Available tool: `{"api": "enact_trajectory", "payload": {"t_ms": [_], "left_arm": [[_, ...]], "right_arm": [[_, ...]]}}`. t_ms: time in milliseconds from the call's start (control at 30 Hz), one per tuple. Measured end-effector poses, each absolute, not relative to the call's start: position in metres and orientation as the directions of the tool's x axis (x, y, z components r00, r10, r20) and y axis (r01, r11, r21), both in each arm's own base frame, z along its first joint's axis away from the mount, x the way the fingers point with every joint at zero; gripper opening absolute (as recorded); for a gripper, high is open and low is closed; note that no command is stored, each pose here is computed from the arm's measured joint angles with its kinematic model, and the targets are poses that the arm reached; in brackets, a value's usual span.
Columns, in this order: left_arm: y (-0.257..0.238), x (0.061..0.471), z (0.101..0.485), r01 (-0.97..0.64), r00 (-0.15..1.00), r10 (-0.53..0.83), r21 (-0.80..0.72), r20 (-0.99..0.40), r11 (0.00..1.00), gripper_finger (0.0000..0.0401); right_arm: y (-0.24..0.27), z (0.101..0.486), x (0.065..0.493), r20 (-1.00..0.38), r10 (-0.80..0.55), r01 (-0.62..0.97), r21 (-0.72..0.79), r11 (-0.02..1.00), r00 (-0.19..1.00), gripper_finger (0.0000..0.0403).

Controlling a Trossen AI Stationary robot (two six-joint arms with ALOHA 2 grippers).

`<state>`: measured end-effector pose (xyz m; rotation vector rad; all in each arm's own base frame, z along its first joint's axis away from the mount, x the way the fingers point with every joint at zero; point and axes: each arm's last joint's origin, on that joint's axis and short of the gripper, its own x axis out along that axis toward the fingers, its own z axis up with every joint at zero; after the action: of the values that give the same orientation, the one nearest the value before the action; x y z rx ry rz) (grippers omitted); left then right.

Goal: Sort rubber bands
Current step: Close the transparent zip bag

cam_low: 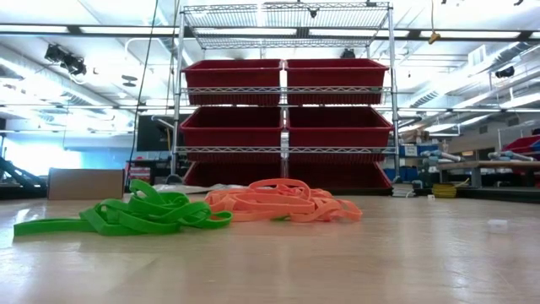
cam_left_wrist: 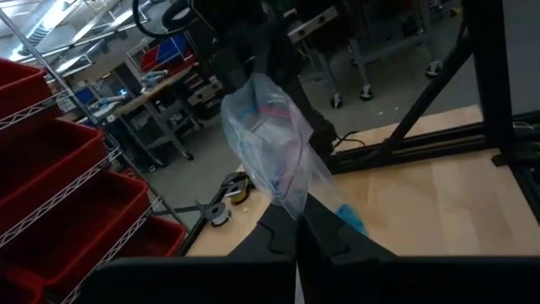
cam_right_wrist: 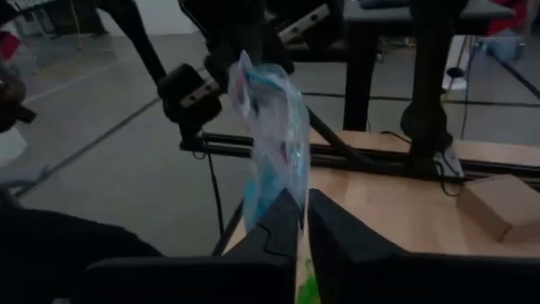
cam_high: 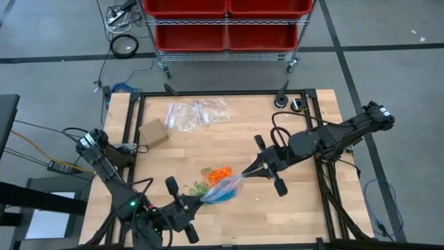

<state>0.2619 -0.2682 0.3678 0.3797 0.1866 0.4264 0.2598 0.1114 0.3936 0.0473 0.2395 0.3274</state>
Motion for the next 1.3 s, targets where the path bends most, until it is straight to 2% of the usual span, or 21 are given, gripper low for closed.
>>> {"api": "enact_trajectory", "payload": {"t_ms": [200,367,467,600,833,1067,1300], "left_arm": [[-0.269,0.261,0.368,-0.365,0.896,0.434,0.396,-0.098,0.843,0.0],[-0.267,0.263,0.364,-0.316,0.911,0.389,0.377,-0.135,0.871,0.0],[-0.262,0.269,0.359,-0.262,0.922,0.339,0.344,-0.187,0.902,0.0],[-0.253,0.279,0.356,-0.198,0.929,0.274,0.293,-0.248,0.935,0.0],[-0.233,0.304,0.354,-0.043,0.935,0.11,0.198,-0.338,0.979,0.0],[-0.213,0.321,0.355,-0.021,0.932,0.084,0.18,-0.352,0.984,0.0],[-0.199,0.333,0.357,0.022,0.935,0.037,0.161,-0.353,0.987,0.0]], "right_arm": [[0.104,0.394,0.249,-0.279,0.223,-0.217,0.053,0.975,0.934,0.0097],[0.109,0.404,0.242,-0.213,0.253,-0.25,0.042,0.967,0.944,0.0128],[0.119,0.404,0.241,-0.196,0.299,-0.305,-0.001,0.952,0.934,0.0128],[0.128,0.394,0.25,-0.23,0.38,-0.386,0.021,0.922,0.896,0.0122],[0.123,0.384,0.264,-0.269,0.37,-0.364,0.071,0.929,0.889,0.0114],[0.118,0.383,0.268,-0.272,0.449,-0.418,0.168,0.893,0.851,0.0114],[0.117,0.368,0.278,-0.351,0.483,-0.426,0.23,0.875,0.802,0.0112]]}}
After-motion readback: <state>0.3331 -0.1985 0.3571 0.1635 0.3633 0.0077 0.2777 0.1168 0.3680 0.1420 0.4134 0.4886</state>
